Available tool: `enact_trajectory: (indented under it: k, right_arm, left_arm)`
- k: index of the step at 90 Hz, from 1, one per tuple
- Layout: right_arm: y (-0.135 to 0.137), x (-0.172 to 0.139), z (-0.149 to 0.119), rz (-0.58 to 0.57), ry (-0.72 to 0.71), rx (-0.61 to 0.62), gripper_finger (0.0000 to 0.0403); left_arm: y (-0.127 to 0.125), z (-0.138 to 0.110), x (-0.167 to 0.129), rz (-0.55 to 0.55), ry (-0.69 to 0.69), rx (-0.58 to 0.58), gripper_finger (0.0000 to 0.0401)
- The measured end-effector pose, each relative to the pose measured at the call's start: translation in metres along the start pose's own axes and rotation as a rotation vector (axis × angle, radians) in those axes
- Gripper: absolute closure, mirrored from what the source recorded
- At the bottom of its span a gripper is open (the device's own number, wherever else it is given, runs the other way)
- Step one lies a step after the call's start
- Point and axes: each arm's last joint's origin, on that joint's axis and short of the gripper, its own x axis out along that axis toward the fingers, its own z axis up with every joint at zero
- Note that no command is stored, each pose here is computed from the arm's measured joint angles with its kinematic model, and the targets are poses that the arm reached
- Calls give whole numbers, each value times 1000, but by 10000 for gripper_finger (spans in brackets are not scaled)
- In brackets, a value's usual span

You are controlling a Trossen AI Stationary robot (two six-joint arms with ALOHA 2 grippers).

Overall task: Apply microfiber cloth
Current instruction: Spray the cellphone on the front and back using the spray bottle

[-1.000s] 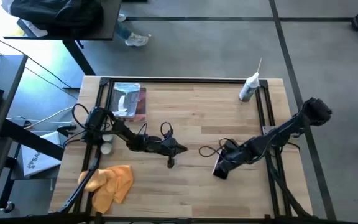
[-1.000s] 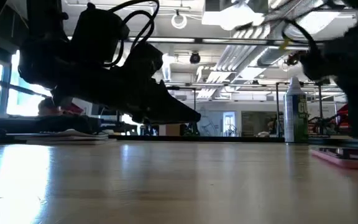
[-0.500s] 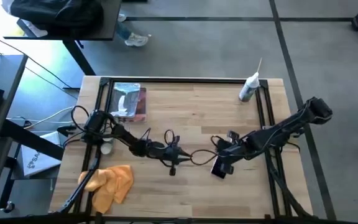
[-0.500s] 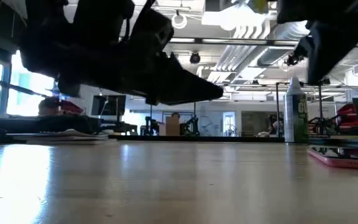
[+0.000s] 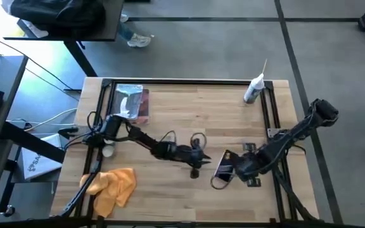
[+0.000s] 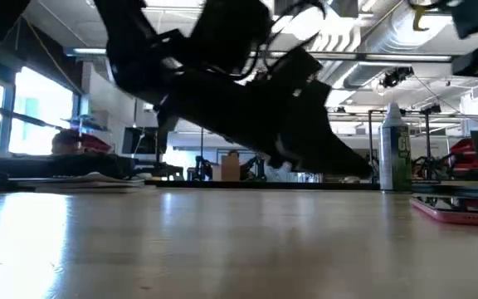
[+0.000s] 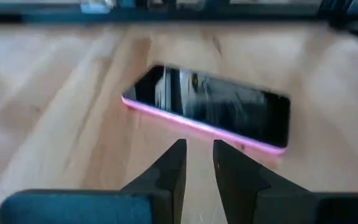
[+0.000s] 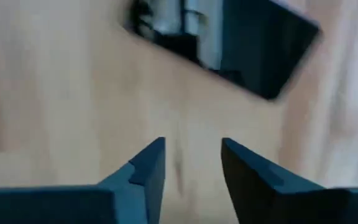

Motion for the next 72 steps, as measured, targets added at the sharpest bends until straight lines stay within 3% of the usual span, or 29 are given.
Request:
enact_trajectory:
  k: [10, 28, 51, 72]
  right_arm:
    - [9, 13, -18, -118, -56, -11, 258]
    - [17, 45, -30, -208, -224, -28, 258]
    - [24, 79, -21, -394, -215, -249, 259]
    - [40, 100, -4, -561, -189, -532, 259]
  left_arm:
    - [0, 2, 3, 14, 92, 55, 339]
    - [1, -1, 2, 15, 171, 90, 339]
    - [1, -1, 2, 5, 172, 113, 339]
    - [1, -2, 3, 4, 162, 114, 339]
